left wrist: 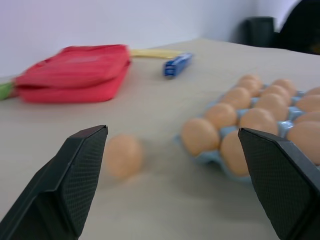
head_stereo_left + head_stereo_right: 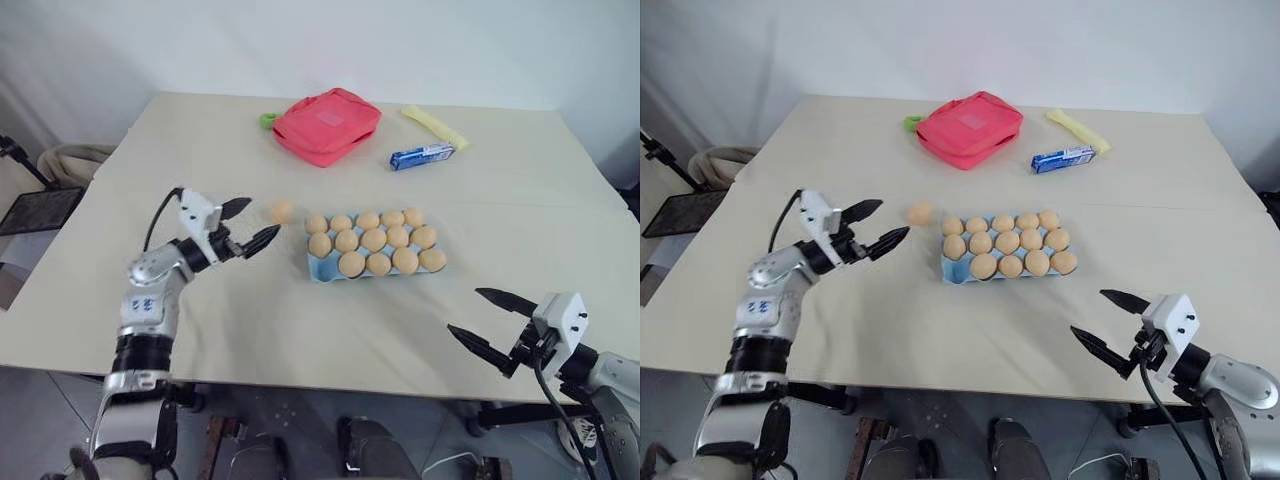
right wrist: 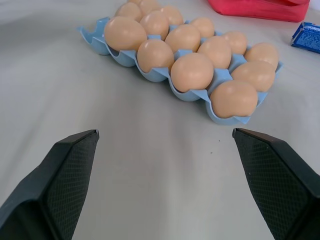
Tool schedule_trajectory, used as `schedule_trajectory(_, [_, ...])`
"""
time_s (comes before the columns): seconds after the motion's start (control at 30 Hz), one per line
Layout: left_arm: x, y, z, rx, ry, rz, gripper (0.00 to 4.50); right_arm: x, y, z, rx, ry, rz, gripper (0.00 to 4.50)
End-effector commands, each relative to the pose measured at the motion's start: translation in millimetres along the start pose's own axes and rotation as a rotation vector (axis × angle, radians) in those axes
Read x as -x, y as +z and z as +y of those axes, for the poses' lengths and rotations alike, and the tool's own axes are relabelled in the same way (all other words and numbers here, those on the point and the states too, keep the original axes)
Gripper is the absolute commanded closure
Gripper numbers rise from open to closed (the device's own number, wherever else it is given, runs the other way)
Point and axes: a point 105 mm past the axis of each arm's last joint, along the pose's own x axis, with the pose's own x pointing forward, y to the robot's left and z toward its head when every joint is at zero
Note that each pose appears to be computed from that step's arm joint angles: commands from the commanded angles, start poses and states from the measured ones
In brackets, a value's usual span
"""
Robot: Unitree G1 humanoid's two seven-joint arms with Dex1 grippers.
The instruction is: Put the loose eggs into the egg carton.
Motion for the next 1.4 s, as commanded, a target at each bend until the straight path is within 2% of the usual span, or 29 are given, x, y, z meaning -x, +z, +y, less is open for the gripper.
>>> schedule_trajectory(0.03, [28,12,7,-0.036,0.067,-0.032,0.05,1,8,-4,0.023,0.019,-0.010,0.00])
schedule_trajectory(0.2, [65,3,6,-0.019,0.143,-0.027,0.05,-2,9,-6,0.026,0.041,-0.009,0.00])
schedule_trajectory(0.47, [68,0,0,0.004,0.187,-0.033,0.05,-7,12,-9,0.034,0.063,-0.016,0.00])
schedule_trajectory(0.63, [43,-2,4,0.008,0.193,-0.031,0.05,-7,13,-10,0.044,0.070,-0.020,0.00])
schedule_trajectory(0.8, [-13,-9,5,0.016,0.154,0.005,0.05,-6,15,-11,0.051,0.068,-0.022,0.00])
schedule_trajectory(1.03, [-72,-8,8,0.018,0.114,0.023,0.05,-5,15,-10,0.051,0.050,-0.020,0.00])
schedule_trajectory(1.2, [-95,-15,9,0.027,0.116,0.095,0.05,1,15,-7,0.047,0.020,-0.016,0.00])
schedule_trajectory(1.4, [-107,-24,6,0.027,0.125,0.174,0.05,6,13,-4,0.039,-0.008,-0.007,0.00])
